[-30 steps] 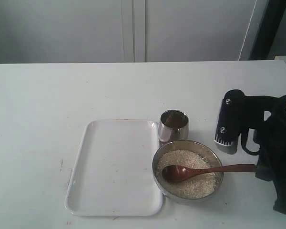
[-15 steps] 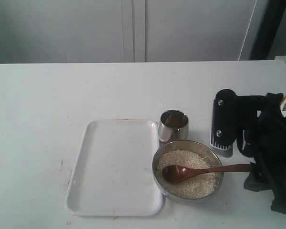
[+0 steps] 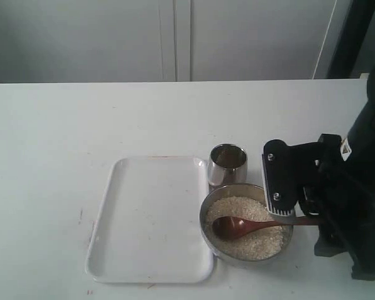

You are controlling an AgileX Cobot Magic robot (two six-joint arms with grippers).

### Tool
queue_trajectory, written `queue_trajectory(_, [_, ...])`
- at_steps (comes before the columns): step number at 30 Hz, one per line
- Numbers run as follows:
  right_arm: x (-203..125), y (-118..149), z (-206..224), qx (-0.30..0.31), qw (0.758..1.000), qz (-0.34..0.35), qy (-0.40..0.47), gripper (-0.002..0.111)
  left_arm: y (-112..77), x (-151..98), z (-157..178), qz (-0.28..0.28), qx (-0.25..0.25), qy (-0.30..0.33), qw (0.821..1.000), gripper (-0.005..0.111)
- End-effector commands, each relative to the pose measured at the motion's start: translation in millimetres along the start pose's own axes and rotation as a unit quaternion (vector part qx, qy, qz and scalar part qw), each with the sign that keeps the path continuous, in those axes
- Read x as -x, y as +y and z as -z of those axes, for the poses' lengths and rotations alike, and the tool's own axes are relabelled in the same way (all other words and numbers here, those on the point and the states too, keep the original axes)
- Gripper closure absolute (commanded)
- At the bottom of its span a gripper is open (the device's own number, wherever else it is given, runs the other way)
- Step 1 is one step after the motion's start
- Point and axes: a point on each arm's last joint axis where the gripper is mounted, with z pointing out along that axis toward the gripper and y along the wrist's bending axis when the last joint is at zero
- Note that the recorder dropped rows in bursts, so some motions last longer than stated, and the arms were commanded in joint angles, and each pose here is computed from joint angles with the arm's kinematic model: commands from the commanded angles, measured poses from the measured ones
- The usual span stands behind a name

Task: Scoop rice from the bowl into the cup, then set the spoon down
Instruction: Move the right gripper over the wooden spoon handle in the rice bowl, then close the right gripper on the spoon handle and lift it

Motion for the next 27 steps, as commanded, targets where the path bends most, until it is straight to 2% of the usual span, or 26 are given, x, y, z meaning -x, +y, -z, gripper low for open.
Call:
queue_trajectory(1, [5.1, -4.7, -9.4, -0.003, 1.000, 0.009, -0.005, 0.052, -0.5, 2.3, 0.2, 0.008, -0.001, -0.004, 1.000, 0.092])
queue_trajectory(16, [6.4, -20.2, -38.9, -0.005, 0.999, 0.030, 0.042, 0.052, -0.5, 2.3, 0.2, 0.008, -0.001, -0.004, 1.000, 0.092])
queue_trajectory(27, [3.8, -27.4, -39.5, -0.041, 0.997, 0.029, 0.059, 0.052, -0.5, 2.3, 0.2, 0.008, -0.001, -0.004, 1.000, 0.092])
